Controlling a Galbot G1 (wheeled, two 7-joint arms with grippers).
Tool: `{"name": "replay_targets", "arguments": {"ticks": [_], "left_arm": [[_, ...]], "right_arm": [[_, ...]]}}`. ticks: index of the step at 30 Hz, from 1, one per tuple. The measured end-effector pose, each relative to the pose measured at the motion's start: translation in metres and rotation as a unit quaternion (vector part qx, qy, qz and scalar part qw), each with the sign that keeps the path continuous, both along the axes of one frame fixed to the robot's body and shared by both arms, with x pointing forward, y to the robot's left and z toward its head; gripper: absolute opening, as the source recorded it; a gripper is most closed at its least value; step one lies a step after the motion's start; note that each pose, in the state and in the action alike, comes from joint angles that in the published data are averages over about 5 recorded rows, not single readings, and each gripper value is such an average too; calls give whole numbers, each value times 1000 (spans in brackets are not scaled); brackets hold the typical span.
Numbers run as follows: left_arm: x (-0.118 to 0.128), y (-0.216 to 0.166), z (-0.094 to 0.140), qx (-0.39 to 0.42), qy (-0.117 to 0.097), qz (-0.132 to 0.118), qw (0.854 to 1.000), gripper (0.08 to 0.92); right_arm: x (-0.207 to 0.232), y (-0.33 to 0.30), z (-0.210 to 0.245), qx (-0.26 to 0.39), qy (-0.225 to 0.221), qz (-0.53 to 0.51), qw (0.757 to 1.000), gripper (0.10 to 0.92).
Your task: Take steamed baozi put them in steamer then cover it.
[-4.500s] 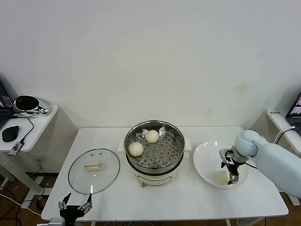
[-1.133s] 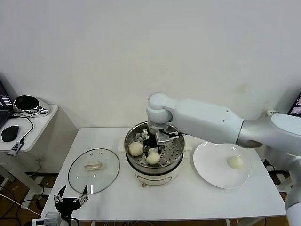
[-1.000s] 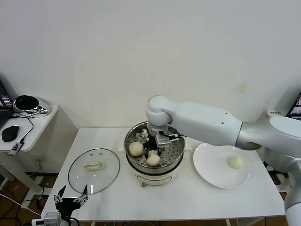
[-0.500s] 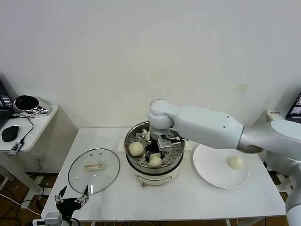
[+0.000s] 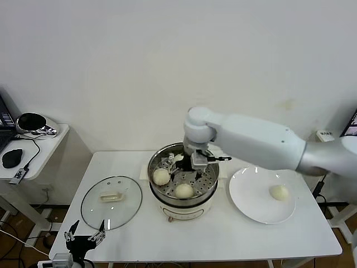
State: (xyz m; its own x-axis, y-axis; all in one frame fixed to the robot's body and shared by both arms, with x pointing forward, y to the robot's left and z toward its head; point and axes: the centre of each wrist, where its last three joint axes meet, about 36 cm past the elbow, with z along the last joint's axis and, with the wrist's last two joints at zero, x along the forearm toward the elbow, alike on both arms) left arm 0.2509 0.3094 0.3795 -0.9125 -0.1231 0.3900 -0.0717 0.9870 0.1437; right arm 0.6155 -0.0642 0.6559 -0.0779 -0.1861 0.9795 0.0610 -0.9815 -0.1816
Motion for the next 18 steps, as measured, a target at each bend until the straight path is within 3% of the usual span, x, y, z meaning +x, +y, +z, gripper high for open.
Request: {"name": "replay_targets", "arguments": {"ticks": [5,9,13,18], "left_arm": [[0,-3,3,-4,0,-6,1000,823],[0,-5,4,-5,0,-12,1000,823],[2,-7,4,-8,2,-18,1000,823],[1,-8,5,-9,5,-22,1000,823]], "right_arm": [[-2,-41,32,44,-4,-91,995,823],[-3,-89,51,78,1,-199,977,823],[-3,-142,59,100,7,-316,944,823],[-4,-203,56,114,17,-455,883,823]]}}
